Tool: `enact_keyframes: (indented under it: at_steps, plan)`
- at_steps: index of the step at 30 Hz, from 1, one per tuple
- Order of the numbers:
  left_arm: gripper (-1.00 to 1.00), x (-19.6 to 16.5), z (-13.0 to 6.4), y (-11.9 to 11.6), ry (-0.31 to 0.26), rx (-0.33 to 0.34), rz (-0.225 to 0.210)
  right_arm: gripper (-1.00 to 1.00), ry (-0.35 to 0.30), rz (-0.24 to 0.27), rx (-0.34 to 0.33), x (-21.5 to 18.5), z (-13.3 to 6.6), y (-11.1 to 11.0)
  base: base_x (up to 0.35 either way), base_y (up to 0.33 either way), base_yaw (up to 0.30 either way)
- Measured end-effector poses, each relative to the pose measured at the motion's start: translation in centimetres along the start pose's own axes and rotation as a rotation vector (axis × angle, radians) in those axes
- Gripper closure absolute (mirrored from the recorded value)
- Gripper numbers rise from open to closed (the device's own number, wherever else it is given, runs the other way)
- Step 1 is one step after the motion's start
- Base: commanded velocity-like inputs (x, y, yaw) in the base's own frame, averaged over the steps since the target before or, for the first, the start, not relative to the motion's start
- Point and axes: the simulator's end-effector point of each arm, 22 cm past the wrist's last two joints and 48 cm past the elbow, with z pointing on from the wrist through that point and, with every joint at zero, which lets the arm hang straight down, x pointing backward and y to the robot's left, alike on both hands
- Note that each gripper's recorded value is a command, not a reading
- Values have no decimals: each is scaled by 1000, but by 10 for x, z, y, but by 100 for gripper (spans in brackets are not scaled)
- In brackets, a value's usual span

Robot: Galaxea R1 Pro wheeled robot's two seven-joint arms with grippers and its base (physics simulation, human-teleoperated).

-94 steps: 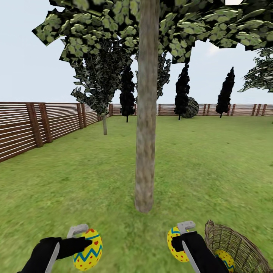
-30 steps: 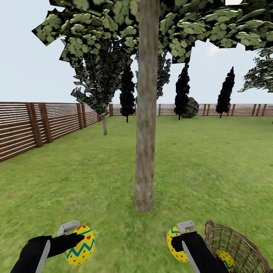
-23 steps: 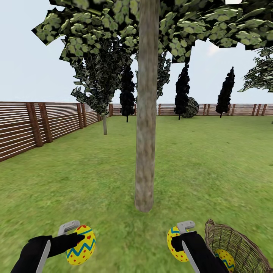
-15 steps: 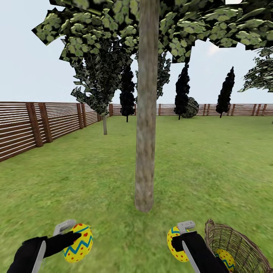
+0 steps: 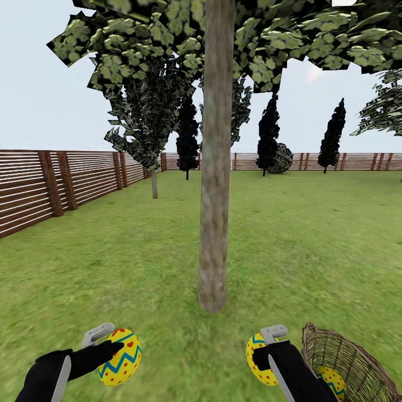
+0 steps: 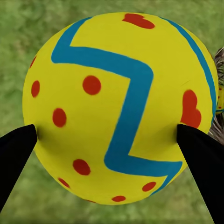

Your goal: Take the three Easter eggs out of the wicker basket on the lawn in the garden, then place them on the lawn next to a single tree (choose any tree) so that all three eggs are next to the same tree and none are left in the basket.

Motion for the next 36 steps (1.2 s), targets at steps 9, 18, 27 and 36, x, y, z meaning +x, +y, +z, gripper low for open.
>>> enact_keyframes:
  at_steps: [9,18,27,36]
  plan:
    - [100,-15,2,-6,-82,3,34,100,0,0,0,0,0,0,0,0,0]
    - [100,-24,-4,-6,-92,-2,55,100,-1,0,-1,0,0,1,0,0,0]
    - [100,-10,-4,-4,-29,-5,22,100,-2,0,-1,0,0,1,0,0,0]
    - [100,-6,-2,-2,-15,-22,32,100,-1,3,0,0,0,-1,0,0,0]
